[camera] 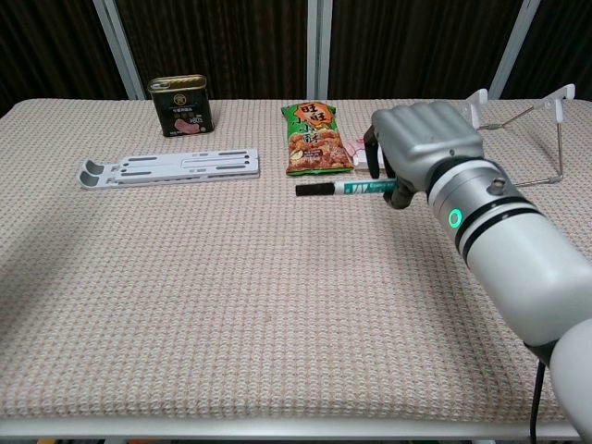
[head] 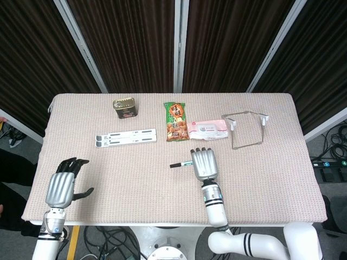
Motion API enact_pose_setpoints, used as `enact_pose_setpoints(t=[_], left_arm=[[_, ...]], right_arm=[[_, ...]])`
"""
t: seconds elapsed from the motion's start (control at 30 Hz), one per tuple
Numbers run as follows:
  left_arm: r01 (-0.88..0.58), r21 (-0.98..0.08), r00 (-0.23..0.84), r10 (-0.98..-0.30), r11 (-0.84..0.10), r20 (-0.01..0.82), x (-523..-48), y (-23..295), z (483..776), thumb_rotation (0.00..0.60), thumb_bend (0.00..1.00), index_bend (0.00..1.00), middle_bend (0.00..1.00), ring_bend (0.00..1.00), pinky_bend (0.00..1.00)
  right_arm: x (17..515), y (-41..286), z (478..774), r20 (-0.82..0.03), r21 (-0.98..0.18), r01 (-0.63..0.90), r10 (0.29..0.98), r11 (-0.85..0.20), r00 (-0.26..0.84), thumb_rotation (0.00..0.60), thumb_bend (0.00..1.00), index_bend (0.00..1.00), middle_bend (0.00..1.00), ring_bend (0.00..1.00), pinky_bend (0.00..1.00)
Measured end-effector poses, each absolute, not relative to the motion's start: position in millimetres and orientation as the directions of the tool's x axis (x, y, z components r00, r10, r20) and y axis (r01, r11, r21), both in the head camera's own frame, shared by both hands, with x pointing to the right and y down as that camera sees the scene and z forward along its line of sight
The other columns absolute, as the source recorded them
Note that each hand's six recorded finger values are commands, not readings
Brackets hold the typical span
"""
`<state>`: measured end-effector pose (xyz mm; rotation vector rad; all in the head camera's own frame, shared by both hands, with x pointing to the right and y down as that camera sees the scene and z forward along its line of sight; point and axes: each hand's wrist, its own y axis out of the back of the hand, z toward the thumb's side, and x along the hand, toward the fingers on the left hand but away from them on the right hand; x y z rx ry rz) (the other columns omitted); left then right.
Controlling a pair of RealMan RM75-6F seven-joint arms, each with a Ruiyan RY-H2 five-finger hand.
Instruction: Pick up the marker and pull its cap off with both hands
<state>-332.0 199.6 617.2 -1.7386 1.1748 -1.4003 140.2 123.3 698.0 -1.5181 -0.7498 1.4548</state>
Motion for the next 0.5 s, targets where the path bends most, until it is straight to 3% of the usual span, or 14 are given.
enact_pose_setpoints(t=[0.27,0.5], left_arm=[[-0.214,-0.881,0.05,-0.905,-0.423,0.423,-309,153,625,0.6,0.13,0.25,0.25,0.14,0.2],[-0.186,-0.899,0.069,-0.918,-0.398,0.392,-274,112,630,0.6,0.16,0.26,0.26,0.14,0.2]], right_arm=[[136,95,666,-0.329,-0.939,-0.127,0.943,-0.321,0.049,0.6,0.3,0.62,0.61,0.52,0.58],[111,85,661,-0.28,-0.952,-0.135,0.96,-0.273,0.032,0.6,0.31,0.62,0.61,0.52,0.59]])
